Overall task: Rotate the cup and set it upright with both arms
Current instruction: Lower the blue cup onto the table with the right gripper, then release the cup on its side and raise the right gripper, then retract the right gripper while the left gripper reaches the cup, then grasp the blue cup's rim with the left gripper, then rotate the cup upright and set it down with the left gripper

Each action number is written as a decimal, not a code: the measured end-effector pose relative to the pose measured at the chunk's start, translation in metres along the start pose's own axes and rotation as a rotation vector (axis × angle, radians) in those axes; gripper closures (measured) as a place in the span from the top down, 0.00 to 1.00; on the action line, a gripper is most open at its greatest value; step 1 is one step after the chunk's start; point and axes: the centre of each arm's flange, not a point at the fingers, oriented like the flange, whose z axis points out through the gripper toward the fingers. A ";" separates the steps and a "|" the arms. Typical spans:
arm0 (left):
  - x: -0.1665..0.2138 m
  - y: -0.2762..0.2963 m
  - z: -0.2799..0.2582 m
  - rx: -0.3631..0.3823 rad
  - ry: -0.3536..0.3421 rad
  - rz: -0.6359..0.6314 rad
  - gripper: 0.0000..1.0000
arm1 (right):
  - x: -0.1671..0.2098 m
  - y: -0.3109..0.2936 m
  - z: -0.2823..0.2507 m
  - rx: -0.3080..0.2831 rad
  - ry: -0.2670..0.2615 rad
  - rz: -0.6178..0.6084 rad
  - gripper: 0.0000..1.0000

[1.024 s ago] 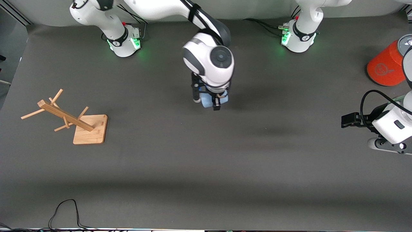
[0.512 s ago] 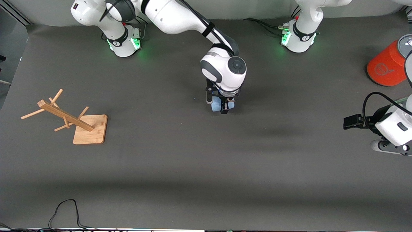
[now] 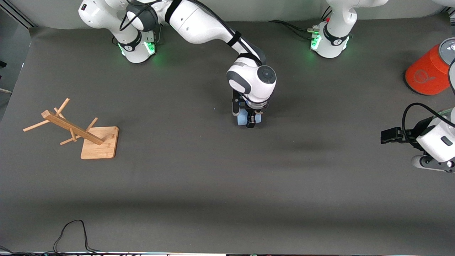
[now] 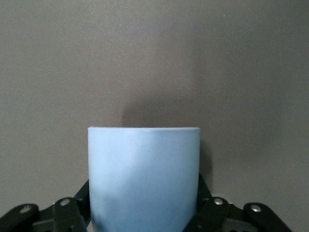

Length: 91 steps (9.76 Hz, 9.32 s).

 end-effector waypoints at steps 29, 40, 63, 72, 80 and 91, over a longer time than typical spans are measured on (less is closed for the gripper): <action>-0.037 0.496 0.162 0.236 0.106 0.041 1.00 | 0.638 -0.185 -0.312 -0.130 -0.331 -1.131 1.00; -0.101 0.535 0.327 0.629 -0.025 0.354 1.00 | 0.698 -0.205 -0.291 0.062 -0.236 -1.589 1.00; -0.089 0.530 0.303 0.654 -0.159 0.465 0.07 | 0.687 -0.206 -0.293 0.069 -0.226 -1.627 1.00; -0.075 0.299 -0.013 0.075 0.165 0.110 0.07 | 0.688 -0.207 -0.293 0.061 -0.213 -1.628 1.00; -0.086 0.325 0.218 -0.111 0.374 -0.003 0.07 | 0.688 -0.207 -0.292 0.060 -0.214 -1.628 1.00; -0.126 0.365 0.303 -0.196 0.512 0.056 0.07 | 0.688 -0.208 -0.289 0.055 -0.218 -1.627 1.00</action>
